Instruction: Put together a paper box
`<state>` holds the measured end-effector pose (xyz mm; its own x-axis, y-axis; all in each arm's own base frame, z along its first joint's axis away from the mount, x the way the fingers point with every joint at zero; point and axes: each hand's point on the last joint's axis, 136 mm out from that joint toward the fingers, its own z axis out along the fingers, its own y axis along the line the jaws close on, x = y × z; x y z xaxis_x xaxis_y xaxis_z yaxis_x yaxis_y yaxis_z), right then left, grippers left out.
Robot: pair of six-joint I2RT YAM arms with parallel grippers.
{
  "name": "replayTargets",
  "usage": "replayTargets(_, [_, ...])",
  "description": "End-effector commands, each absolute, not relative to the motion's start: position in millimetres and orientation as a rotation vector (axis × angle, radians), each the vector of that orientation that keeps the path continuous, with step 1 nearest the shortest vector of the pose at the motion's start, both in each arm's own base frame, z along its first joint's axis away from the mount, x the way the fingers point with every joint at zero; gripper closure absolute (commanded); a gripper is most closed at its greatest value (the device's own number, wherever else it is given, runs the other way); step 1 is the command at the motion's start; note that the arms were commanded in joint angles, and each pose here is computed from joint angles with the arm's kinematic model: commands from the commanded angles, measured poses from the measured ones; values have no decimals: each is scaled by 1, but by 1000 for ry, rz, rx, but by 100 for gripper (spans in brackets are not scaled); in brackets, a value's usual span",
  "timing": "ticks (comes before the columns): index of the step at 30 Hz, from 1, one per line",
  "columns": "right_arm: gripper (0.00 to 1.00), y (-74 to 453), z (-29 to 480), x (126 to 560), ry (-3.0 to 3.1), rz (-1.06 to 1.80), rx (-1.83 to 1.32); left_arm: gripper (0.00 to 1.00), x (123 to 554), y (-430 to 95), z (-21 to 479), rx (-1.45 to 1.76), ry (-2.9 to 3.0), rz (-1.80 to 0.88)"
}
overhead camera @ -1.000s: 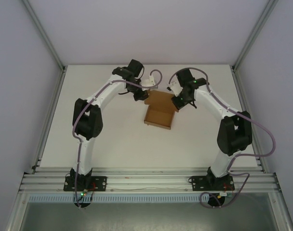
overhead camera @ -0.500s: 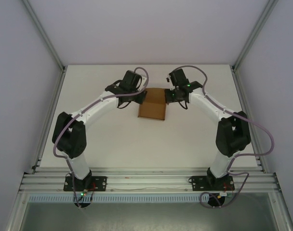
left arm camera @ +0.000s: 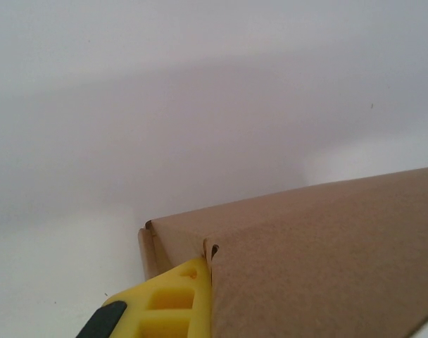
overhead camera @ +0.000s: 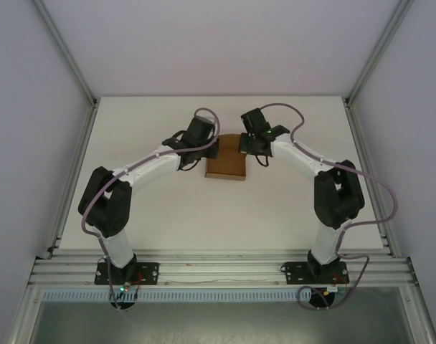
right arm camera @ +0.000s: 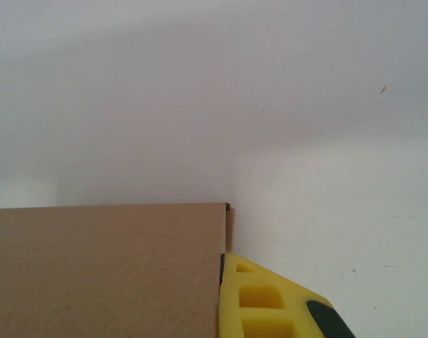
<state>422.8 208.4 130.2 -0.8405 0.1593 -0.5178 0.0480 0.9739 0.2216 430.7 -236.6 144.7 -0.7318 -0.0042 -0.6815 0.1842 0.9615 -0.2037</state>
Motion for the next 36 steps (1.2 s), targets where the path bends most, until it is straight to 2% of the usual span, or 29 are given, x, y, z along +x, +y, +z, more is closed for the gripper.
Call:
replayTargets(1, [96,237,182,453,2381,492,292,100,411,-242,108,109,2469,-367])
replayTargets(11, [96,232,171,434,2344,322,299,100,393,-225,87,31,2482,-333])
replayTargets(26, [94,237,141,387,2163,189,73,100,349,-220,61,6,2482,-411])
replayTargets(32, [93,235,124,373,2148,104,-30,84,338,-217,76,28,2469,-431])
replayTargets(35, [93,232,110,366,2139,115,-57,69,328,-212,89,53,2462,-434])
replayTargets(36, [93,231,107,364,2141,110,-70,61,324,-210,94,57,2456,-443])
